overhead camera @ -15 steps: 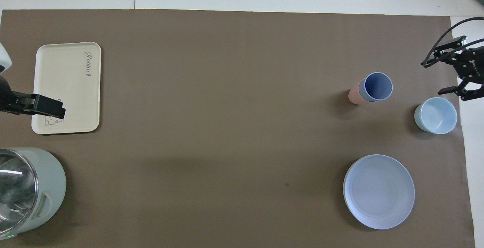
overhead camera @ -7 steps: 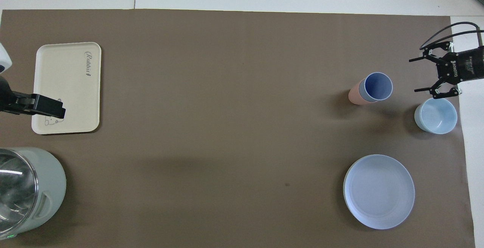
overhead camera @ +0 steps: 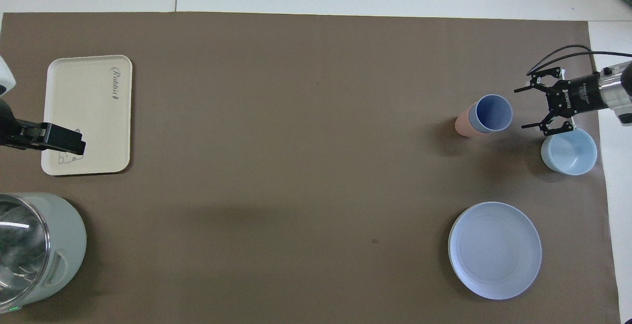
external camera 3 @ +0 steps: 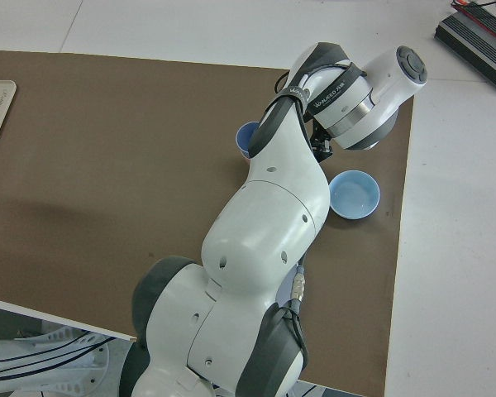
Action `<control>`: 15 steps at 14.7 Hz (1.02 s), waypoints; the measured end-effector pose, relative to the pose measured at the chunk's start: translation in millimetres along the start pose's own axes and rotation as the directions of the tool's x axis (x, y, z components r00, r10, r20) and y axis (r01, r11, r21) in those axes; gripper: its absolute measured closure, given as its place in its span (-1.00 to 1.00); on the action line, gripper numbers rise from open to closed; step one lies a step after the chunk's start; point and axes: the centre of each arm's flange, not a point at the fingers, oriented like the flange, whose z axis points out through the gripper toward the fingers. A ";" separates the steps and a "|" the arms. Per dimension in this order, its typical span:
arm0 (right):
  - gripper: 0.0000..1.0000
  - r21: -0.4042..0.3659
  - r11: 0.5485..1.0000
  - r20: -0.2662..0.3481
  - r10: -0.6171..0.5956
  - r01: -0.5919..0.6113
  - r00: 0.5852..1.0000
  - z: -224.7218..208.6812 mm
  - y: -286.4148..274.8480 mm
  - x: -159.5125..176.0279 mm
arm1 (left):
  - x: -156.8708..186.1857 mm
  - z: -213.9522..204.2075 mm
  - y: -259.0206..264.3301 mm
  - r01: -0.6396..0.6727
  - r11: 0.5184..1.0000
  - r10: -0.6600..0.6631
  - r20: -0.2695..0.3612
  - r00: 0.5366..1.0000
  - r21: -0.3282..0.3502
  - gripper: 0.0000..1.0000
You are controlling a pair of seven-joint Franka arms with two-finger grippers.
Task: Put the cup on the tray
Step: 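Lower the open right gripper around the blue cup's rim, then close the right gripper on the blue cup and lift it out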
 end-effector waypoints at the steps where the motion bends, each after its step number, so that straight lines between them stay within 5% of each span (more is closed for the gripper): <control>1: -0.84 -0.008 1.000 0.017 0.003 -0.003 1.000 8.0 -0.5 -0.4 | 0.0 0.0 0.0 0.000 1.000 0.000 0.000 1.000 0.000 -1.00; 15: -0.84 -0.007 0.999 0.216 0.035 -0.035 0.976 84.3 23.1 14.5 | 0.0 0.0 0.0 0.000 1.000 0.000 0.000 1.000 0.000 -1.00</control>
